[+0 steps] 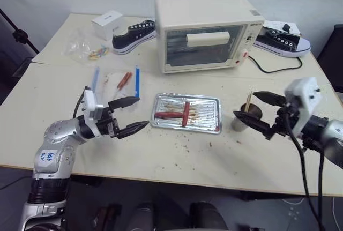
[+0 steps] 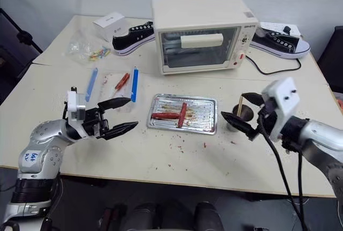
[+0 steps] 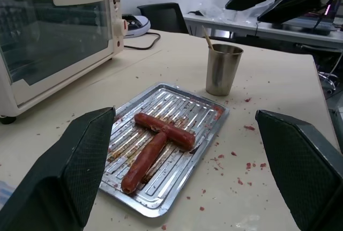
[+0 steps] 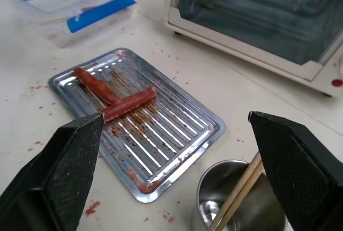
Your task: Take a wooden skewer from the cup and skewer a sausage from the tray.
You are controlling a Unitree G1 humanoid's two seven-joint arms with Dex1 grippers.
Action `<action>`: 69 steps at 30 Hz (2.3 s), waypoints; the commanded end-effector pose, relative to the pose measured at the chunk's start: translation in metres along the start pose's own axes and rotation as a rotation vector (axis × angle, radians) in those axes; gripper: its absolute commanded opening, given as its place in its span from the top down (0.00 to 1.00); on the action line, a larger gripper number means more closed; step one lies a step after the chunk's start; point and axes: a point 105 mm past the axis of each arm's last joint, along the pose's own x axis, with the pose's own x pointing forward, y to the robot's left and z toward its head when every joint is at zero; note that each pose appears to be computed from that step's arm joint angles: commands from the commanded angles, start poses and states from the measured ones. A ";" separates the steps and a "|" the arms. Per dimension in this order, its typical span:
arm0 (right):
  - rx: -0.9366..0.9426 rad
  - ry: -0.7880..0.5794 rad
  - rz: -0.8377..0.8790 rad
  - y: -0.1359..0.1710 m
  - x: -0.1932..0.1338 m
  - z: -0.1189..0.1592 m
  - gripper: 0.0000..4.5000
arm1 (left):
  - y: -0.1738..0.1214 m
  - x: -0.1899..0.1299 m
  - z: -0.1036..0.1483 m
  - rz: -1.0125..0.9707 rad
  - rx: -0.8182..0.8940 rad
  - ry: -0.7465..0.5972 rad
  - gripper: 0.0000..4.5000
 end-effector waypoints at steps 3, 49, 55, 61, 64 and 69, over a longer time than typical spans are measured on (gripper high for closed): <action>0.013 0.073 -0.094 -0.014 0.007 -0.008 0.00 | -0.007 0.004 0.008 -0.010 0.048 -0.018 0.01; 0.023 0.114 0.001 -0.003 0.021 -0.019 0.00 | -0.011 0.005 0.006 0.037 0.055 -0.013 0.01; 0.016 0.112 -0.014 -0.013 0.021 -0.023 0.00 | -0.012 0.005 0.004 0.037 0.054 -0.009 0.01; 0.027 0.082 -0.009 -0.015 0.022 -0.020 0.37 | -0.012 0.005 0.004 0.041 0.056 -0.006 0.00; 0.026 0.076 -0.008 -0.015 0.023 -0.019 0.60 | -0.012 0.005 0.003 0.041 0.056 -0.005 0.00; 0.025 0.062 -0.019 -0.019 0.023 -0.015 1.00 | -0.011 0.005 0.002 0.042 0.055 -0.006 0.00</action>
